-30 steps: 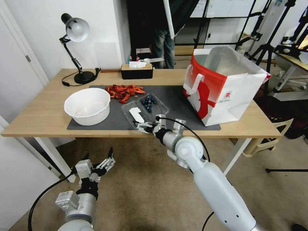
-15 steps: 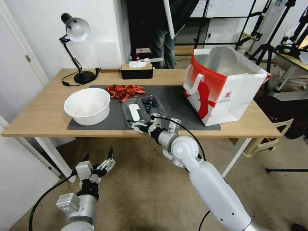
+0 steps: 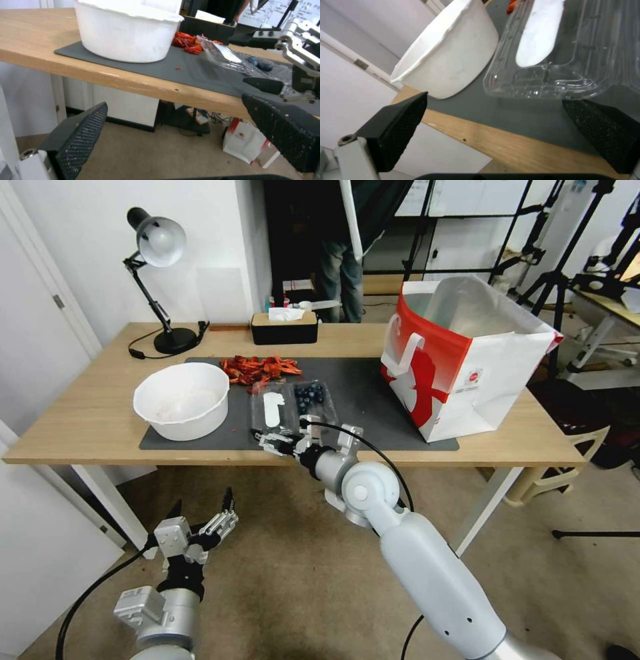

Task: Close the takeout container lid, then place the container into the takeout bag.

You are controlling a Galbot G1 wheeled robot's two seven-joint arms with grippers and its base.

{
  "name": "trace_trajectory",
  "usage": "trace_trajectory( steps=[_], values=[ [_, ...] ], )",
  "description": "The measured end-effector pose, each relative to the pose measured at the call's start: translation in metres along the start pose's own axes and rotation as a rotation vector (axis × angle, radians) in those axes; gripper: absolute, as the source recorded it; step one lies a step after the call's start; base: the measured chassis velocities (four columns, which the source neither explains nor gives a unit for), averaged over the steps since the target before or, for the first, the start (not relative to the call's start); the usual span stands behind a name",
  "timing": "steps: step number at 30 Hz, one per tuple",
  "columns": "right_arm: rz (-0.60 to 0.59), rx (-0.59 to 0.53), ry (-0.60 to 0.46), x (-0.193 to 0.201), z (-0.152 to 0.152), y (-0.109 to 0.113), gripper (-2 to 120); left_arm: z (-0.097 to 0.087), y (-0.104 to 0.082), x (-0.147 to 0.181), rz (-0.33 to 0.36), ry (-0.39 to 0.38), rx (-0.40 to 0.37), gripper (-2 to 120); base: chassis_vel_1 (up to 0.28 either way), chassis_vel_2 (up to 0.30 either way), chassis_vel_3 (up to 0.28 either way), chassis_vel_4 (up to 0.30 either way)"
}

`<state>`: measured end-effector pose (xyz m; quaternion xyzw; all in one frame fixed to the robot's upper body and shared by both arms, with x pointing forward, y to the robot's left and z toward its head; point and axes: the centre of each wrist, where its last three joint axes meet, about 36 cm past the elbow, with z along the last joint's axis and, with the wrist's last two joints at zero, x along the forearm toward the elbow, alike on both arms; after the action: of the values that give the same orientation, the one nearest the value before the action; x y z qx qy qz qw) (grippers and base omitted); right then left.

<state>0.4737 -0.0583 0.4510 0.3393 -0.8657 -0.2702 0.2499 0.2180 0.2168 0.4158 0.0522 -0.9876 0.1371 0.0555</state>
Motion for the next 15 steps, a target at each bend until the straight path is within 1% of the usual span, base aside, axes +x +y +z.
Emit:
trace_trajectory(
  steps=[8, 15],
  values=[
    [-0.018, 0.005, 0.007, -0.009, 0.001, 0.009, 100, 0.001, -0.001, 0.002, -0.006, -0.006, -0.003, 100, 0.000, 0.000, 0.000, 0.000],
    [-0.019, 0.005, 0.013, -0.010, 0.004, 0.011, 100, 0.001, -0.002, 0.002, -0.009, -0.009, -0.002, 100, 0.000, 0.000, 0.000, 0.000]
  ],
)
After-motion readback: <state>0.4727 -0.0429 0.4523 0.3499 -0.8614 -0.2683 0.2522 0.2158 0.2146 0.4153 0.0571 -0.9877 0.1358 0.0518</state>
